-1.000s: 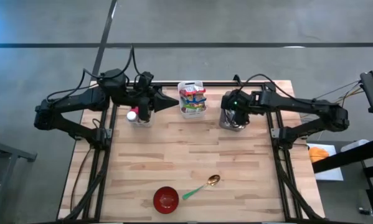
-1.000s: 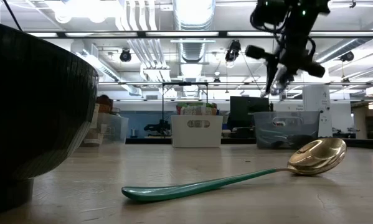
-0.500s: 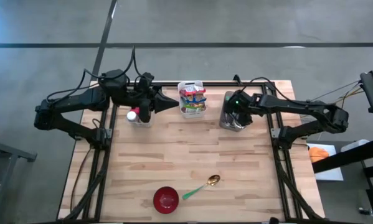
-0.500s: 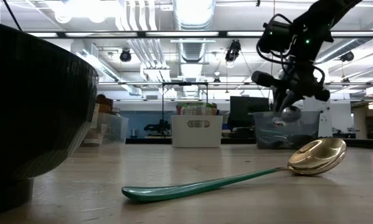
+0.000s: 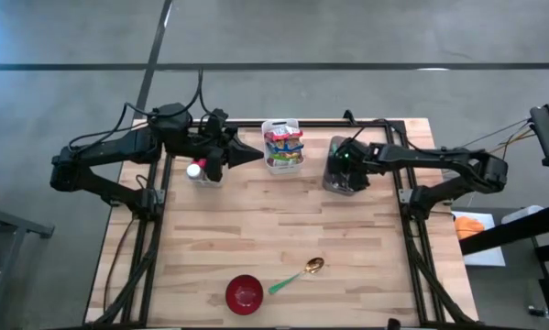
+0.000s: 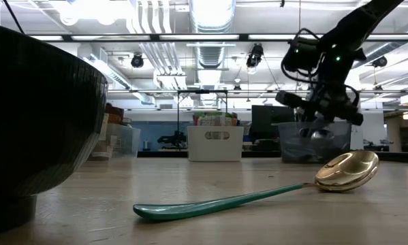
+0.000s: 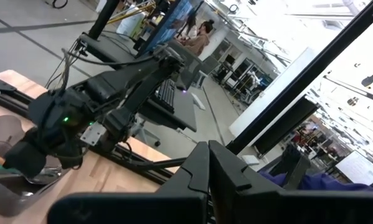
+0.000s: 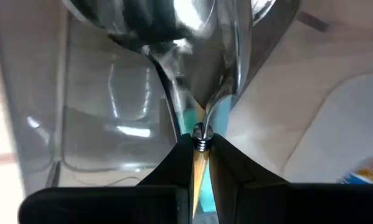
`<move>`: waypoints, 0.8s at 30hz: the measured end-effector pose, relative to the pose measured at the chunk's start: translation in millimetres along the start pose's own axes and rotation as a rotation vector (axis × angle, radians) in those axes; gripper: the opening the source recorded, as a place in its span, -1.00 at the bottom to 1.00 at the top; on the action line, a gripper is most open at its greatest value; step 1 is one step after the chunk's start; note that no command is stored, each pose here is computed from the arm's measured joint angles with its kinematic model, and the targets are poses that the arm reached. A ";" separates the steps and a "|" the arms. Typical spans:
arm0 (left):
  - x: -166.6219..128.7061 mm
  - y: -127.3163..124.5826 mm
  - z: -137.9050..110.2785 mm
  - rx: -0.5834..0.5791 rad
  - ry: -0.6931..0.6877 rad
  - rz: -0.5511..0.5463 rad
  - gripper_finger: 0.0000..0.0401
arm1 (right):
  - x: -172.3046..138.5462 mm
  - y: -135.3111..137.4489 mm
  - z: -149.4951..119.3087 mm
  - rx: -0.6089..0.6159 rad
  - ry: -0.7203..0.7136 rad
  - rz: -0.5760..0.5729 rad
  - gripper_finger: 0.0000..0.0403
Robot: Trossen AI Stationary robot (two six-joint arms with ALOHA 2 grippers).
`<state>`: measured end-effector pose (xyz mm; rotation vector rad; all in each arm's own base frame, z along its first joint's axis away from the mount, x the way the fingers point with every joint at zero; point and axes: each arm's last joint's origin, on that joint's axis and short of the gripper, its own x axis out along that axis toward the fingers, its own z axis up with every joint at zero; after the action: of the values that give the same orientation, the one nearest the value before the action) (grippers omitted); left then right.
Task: Pick & Place Food Item
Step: Put the yellow spoon into the black bin
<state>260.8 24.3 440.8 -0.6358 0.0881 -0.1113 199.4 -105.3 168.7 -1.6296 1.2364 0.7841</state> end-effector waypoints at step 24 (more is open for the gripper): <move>0.0 0.0 0.0 0.000 0.000 0.000 -1.00 | 14.4 -9.5 -2.1 0.183 0.023 0.018 -0.47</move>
<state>260.8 24.3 440.8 -0.6362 0.0881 -0.1113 212.7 -111.8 159.5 -1.4840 1.3017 0.6448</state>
